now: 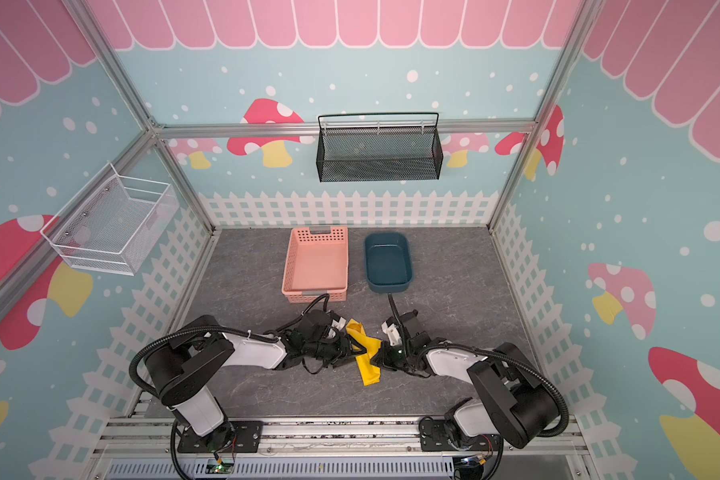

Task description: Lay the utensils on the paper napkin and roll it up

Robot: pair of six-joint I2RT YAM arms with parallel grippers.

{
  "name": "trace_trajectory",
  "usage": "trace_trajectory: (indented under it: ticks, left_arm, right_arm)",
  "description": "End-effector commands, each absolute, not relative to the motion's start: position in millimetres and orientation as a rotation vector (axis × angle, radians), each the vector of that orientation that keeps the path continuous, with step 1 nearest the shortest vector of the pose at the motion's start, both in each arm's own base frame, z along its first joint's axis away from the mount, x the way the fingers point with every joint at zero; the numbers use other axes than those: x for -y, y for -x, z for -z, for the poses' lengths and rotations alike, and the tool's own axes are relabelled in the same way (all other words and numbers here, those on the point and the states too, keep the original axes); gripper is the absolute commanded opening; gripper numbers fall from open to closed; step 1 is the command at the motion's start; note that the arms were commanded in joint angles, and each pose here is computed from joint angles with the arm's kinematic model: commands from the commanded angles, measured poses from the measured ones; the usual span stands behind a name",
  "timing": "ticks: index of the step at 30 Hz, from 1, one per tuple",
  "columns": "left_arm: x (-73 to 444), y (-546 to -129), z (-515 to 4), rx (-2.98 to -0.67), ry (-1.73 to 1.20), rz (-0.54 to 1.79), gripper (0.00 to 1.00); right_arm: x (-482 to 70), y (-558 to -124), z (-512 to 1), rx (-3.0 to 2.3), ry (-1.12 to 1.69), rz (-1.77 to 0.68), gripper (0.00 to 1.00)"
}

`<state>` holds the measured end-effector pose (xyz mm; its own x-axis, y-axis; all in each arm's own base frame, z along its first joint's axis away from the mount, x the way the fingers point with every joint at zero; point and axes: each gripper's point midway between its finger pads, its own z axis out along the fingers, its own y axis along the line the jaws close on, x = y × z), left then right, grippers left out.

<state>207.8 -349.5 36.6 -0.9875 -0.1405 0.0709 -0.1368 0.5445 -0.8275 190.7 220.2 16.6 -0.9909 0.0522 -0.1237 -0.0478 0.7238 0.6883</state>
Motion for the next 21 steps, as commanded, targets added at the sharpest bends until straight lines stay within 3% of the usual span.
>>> trace_trajectory:
  ticks: [1, 21]
  left_arm:
    - [341.1, -196.4, -13.8, -2.838, 0.343, 1.436, 0.53]
    - [335.1, -242.0, -6.4, -2.791, 0.216, 1.236, 0.53]
  right_arm:
    - [-194.5, -168.6, 15.7, -2.94, -0.109, -0.953, 0.0]
    - [-193.7, -166.5, 15.6, -2.938, -0.112, -0.958, 0.0]
